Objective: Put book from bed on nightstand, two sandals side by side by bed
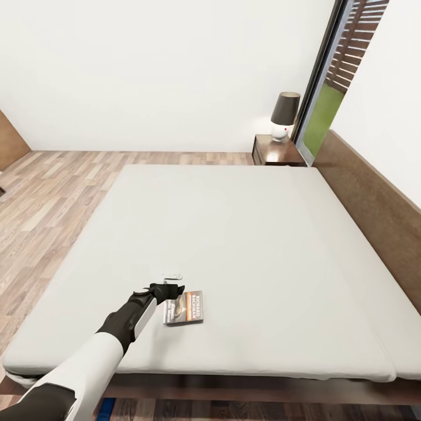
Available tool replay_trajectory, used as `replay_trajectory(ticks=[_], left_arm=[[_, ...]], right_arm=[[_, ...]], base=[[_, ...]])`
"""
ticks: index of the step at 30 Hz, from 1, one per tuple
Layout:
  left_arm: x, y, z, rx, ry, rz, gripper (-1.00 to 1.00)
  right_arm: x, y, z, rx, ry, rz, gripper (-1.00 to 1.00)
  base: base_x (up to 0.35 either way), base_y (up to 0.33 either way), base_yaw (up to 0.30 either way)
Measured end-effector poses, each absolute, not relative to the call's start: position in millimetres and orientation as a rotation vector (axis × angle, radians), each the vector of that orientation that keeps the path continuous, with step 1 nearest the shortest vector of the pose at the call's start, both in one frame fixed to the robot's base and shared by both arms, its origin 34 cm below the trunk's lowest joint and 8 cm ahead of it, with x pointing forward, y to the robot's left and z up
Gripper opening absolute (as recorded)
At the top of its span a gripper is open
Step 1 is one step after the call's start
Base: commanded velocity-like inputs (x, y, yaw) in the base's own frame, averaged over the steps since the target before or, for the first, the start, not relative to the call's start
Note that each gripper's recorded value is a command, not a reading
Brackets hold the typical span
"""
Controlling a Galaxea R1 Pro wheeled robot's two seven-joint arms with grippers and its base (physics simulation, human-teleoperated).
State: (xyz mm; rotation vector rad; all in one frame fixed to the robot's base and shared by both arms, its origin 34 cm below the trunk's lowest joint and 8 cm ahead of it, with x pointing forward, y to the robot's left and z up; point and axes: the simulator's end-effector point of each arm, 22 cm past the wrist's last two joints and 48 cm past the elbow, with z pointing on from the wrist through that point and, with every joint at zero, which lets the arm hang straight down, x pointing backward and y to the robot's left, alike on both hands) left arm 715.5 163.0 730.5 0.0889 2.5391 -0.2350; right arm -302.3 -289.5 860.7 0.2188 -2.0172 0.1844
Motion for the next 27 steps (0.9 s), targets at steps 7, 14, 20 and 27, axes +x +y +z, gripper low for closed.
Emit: replay_trajectory(ticks=[7,14,20,27], left_arm=[[716.2,162.3,731.0,0.090,2.537,-0.235,1.00],[718.2,160.0,733.5,0.100,2.529,-0.236,1.00],[719.6,159.1,735.0,0.104,2.525,-0.236,1.00],[724.1,158.3,739.7,0.107,2.511,-0.237,1.00]], right_arm=[[-302.7,-289.5,861.2,0.219,-2.016,0.184,1.00],[-302.6,-289.5,861.0,0.219,-2.017,0.184,1.00],[-302.5,-289.6,861.0,0.219,-2.017,0.184,1.00],[-302.2,-289.5,860.6,0.219,-2.017,0.184,1.00]], base=[[0.000,0.000,0.004],[0.000,0.000,0.000],[0.000,0.000,0.000],[0.000,0.000,0.000]])
